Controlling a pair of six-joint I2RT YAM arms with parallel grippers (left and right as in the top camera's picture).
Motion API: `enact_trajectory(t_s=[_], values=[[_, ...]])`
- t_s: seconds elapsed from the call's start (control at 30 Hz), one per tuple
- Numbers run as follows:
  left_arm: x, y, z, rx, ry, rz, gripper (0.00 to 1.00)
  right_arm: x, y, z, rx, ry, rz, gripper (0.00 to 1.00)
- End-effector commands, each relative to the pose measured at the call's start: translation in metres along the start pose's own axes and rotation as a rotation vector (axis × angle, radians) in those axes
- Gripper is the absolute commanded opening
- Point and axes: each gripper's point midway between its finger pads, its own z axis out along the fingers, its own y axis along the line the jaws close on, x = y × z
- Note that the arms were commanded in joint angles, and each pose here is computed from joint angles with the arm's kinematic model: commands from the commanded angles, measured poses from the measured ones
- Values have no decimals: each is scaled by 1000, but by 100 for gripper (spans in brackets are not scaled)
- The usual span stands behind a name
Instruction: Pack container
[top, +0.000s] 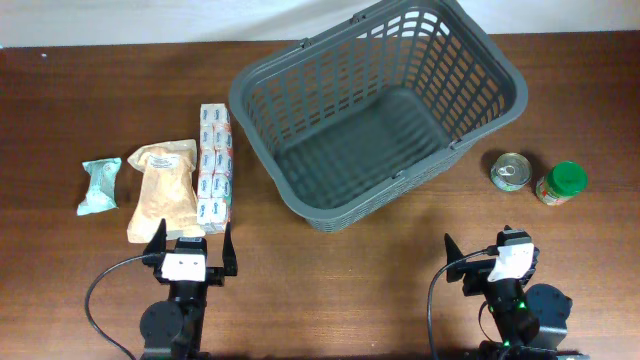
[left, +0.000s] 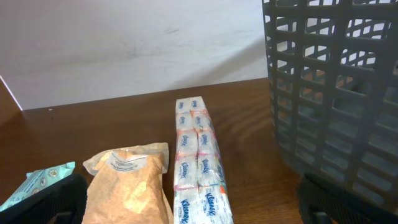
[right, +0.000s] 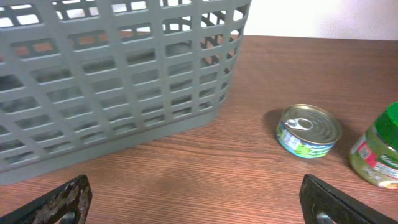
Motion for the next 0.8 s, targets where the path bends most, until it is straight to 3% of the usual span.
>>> enact_trajectory(t_s=[0.0, 0.2, 0.4, 0.57, 0.77], values=[[2, 2, 0, -12, 1, 13, 99, 3, -19, -1, 111, 7, -6, 99], [0, 2, 0, -8, 8, 13, 99, 4, -18, -1, 105, 6, 96, 99], [-51, 9, -12, -22, -43, 12, 99, -25, 1, -2, -31, -103, 364, 99], [-81, 13, -21, -8, 74, 20, 99, -51, 30, -16, -196, -116, 345, 99], [-152, 20, -7, 11, 173, 91, 99, -113, 31, -50, -171, -118, 288, 99]])
